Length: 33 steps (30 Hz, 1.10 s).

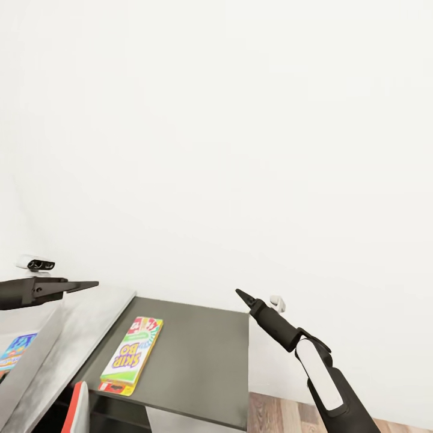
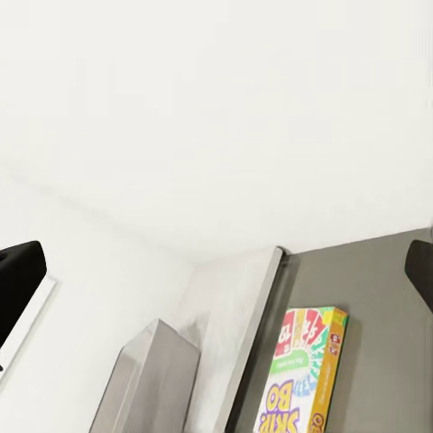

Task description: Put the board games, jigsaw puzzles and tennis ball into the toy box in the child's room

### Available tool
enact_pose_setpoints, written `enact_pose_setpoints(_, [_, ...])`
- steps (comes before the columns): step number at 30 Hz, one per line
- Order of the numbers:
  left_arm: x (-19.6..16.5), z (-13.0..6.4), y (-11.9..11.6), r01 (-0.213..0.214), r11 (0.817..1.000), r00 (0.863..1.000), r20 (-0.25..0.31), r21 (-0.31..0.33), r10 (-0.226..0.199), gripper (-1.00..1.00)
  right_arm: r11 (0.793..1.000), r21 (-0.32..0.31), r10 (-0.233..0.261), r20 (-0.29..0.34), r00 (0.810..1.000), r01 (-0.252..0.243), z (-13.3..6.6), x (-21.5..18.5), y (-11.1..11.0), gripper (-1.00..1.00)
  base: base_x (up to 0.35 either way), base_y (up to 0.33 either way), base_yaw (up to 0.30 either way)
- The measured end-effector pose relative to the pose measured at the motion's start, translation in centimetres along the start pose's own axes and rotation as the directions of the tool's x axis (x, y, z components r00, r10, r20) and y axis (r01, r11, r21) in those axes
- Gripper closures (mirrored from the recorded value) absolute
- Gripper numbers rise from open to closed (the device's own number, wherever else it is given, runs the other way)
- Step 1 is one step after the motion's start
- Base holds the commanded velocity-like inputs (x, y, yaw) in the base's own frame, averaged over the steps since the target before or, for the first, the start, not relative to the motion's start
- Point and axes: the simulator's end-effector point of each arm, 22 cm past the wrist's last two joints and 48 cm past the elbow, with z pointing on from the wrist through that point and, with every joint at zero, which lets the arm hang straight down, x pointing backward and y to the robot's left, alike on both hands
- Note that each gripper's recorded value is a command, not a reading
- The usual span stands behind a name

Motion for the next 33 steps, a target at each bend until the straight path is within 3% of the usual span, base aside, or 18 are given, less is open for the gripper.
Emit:
enact_pose_setpoints(11, [0.1,0.1,0.1,-0.001,1.0,1.0,-0.004,-0.004,0.001,-1.0,0.999,0.038,0.005,0.019,1.0,-0.006,-0.3,-0.9,-1.1,-1.0,0.036,-0.039,0.0])
enact_pose_setpoints(16, [0.1,0.1,0.2,0.0,1.0,1.0,-0.005,-0.005,0.0,-1.0,0.993,0.107,0.033,0.066,0.997,-0.04,-1.4,-2.8,-3.7,-1.0,0.001,-0.188,0.0])
enact_pose_setpoints(20, [0.1,0.1,0.2,-0.001,1.0,1.0,-0.005,-0.005,0.001,-1.0,0.981,0.174,0.072,0.051,0.996,-0.08,-1.7,-1.8,-6.5,-1.0,0.0,-0.109,0.0])
enact_pose_setpoints(22, [0.1,0.1,0.2,-0.001,1.0,1.0,-0.005,-0.005,0.001,-1.0,0.962,0.249,0.108,0.022,0.994,-0.11,-2.1,-0.6,-9.4,-1.0,0.0,-0.034,0.0])
enact_pose_setpoints(26, [0.1,0.1,0.2,-0.001,1.0,1.0,-0.005,-0.005,0.001,-1.0,0.938,0.326,0.127,-0.004,0.992,-0.118,-2.9,-0.6,-12.2,-1.0,0.0,-0.015,0.0])
enact_pose_setpoints(33, [0.2,0.2,0.2,-0.001,1.0,1.0,-0.005,-0.002,0.001,-1.0,0.926,0.361,0.126,-0.01,0.992,-0.114,-3.7,-1.2,-13.5,-1.0,0.0,-0.002,0.0])
